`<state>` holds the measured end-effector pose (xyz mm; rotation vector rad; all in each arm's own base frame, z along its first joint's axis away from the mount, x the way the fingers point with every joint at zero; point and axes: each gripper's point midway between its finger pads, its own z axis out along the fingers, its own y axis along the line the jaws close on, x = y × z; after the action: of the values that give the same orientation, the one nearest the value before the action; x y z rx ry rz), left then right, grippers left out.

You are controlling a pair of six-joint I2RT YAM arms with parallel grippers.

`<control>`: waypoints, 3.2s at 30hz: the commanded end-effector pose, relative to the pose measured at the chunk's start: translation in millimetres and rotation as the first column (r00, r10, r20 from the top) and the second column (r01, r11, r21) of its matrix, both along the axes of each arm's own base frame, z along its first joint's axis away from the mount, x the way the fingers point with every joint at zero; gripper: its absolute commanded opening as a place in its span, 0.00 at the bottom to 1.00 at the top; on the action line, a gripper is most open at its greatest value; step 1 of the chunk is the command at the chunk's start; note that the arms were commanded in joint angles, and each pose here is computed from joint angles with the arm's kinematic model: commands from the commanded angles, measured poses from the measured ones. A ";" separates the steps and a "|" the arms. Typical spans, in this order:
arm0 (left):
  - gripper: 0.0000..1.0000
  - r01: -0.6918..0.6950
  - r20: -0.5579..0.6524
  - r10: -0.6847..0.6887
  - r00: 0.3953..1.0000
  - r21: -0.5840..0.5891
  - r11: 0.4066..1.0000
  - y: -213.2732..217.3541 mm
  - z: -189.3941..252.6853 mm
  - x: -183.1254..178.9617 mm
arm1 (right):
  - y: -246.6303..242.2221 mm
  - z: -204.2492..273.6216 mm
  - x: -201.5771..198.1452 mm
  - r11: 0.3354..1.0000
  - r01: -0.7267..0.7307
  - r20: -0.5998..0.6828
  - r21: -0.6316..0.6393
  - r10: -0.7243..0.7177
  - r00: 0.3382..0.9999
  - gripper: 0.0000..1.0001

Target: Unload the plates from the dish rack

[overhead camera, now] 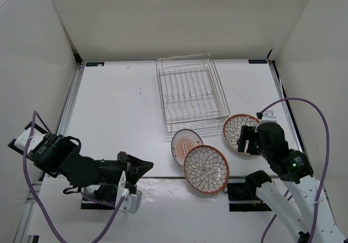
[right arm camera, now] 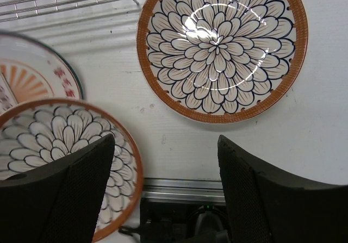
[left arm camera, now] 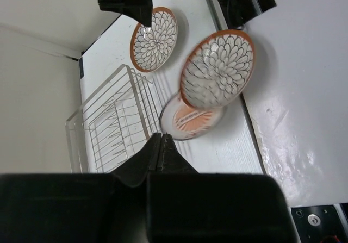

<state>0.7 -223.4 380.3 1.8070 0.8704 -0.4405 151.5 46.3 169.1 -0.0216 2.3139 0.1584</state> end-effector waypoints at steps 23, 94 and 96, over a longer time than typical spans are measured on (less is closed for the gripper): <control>0.00 -0.180 -0.135 0.175 0.975 -0.023 0.983 19.9 -90.8 15.7 | 17.5 -4.0 -11.0 0.998 -0.055 -0.190 0.028 0.060 0.980 0.81; 0.09 -0.747 -0.700 0.710 0.074 0.433 0.505 77.7 -256.2 121.6 | -25.7 -116.8 -81.5 0.837 0.529 -0.502 -0.139 -0.520 0.691 0.75; 0.09 -0.740 -0.697 0.714 0.069 0.444 0.505 79.1 -258.1 118.4 | -26.2 -117.5 -79.9 0.837 0.526 -0.501 -0.147 -0.522 0.690 0.75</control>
<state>117.3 -143.5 119.8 0.7489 2.3373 -0.6085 113.7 48.1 71.3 0.7286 2.6288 0.0966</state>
